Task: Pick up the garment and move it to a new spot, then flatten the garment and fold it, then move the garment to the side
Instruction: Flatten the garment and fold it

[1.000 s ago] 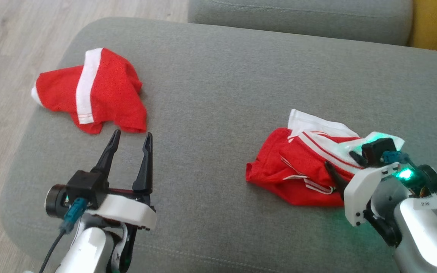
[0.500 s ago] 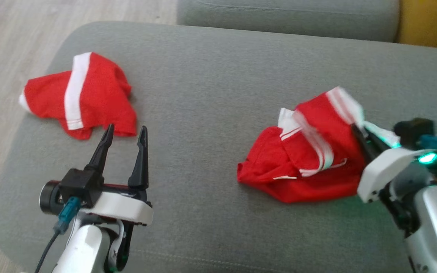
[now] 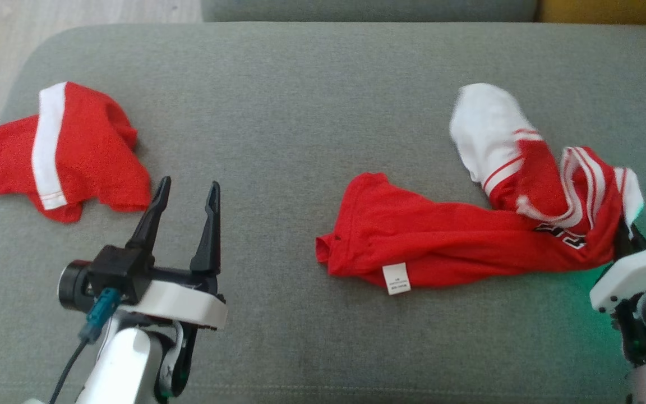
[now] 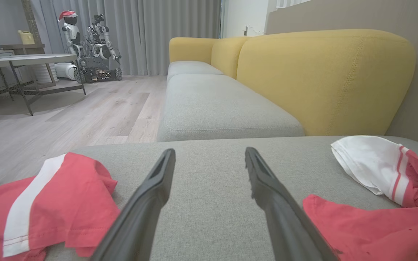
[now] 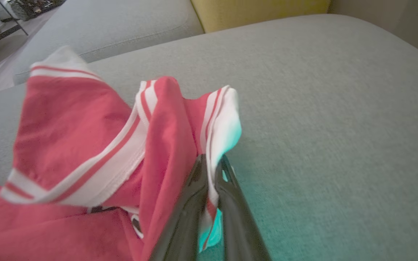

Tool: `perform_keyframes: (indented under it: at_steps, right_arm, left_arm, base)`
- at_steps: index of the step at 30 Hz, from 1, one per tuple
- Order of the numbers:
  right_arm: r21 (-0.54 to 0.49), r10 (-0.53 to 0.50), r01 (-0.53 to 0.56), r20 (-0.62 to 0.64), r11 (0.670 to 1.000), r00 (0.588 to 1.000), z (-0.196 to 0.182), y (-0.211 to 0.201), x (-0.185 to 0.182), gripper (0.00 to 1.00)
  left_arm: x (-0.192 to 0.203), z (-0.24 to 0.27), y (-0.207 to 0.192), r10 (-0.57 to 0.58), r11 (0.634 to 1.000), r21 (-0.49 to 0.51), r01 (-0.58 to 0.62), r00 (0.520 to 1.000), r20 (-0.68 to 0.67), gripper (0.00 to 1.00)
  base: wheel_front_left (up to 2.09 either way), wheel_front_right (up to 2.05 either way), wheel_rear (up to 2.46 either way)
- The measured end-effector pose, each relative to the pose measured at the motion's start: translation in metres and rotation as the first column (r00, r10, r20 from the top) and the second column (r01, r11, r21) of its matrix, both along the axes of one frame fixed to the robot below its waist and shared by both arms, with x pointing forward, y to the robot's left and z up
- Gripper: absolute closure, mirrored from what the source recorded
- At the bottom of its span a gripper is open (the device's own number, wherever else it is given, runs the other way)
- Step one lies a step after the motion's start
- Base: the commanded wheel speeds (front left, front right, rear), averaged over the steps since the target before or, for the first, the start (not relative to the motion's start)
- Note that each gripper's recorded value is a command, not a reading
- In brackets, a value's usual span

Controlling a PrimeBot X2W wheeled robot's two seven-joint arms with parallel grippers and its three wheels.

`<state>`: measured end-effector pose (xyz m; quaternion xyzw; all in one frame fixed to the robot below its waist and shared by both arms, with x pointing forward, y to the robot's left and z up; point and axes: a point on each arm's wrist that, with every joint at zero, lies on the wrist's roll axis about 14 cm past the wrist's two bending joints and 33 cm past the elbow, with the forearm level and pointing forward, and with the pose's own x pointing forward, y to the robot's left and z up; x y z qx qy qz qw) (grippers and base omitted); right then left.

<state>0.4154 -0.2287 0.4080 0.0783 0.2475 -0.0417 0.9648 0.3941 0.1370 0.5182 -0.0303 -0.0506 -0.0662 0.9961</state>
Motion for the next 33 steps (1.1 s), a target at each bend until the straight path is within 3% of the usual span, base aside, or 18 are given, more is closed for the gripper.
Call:
perform_keyframes:
  at_steps: [1,2,6,12,15,24,33]
  right_arm:
    - [0.007,-0.018,0.018,-0.007,1.0,1.0,-0.004,-0.003,-0.003,0.27]
    - [0.013,-0.03,0.03,-0.009,0.999,1.0,-0.006,-0.005,-0.005,0.0]
    - [0.013,-0.053,0.052,0.052,0.999,0.997,0.001,-0.008,-0.005,0.0]
    - [-0.035,-0.006,0.015,0.235,0.999,0.972,0.043,0.001,0.008,0.0]
    - [-0.09,0.081,-0.051,0.365,0.995,0.927,0.08,0.023,0.01,0.0]
    - [-0.138,0.193,-0.148,0.419,0.979,0.887,0.099,0.056,-0.02,0.0]
    - [-0.133,0.201,-0.16,0.393,0.978,0.897,0.096,0.059,-0.044,0.0]
  left_arm:
    - [0.002,0.0,-0.001,-0.003,1.0,-0.001,0.003,1.0,0.0,0.0]
    - [0.004,0.0,-0.003,-0.007,1.0,-0.003,0.007,1.0,0.0,0.0]
    - [0.009,0.001,-0.007,-0.02,1.0,0.001,0.02,1.0,0.009,0.0]
    - [0.01,0.006,-0.005,-0.011,1.0,-0.002,0.011,1.0,0.021,0.0]
    - [0.007,0.009,-0.004,-0.009,1.0,-0.001,0.009,0.999,0.03,0.0]
    - [-0.011,-0.001,-0.003,-0.005,1.0,0.008,0.005,1.0,-0.002,0.0]
    - [-0.024,-0.008,-0.004,-0.012,1.0,0.015,0.012,1.0,-0.024,0.0]
  base:
    - [0.0,0.0,0.0]
    - [0.0,0.0,0.0]
    - [0.0,0.0,0.0]
    - [0.0,0.0,0.0]
    - [0.0,0.0,0.0]
    - [0.0,0.0,0.0]
    - [0.0,0.0,0.0]
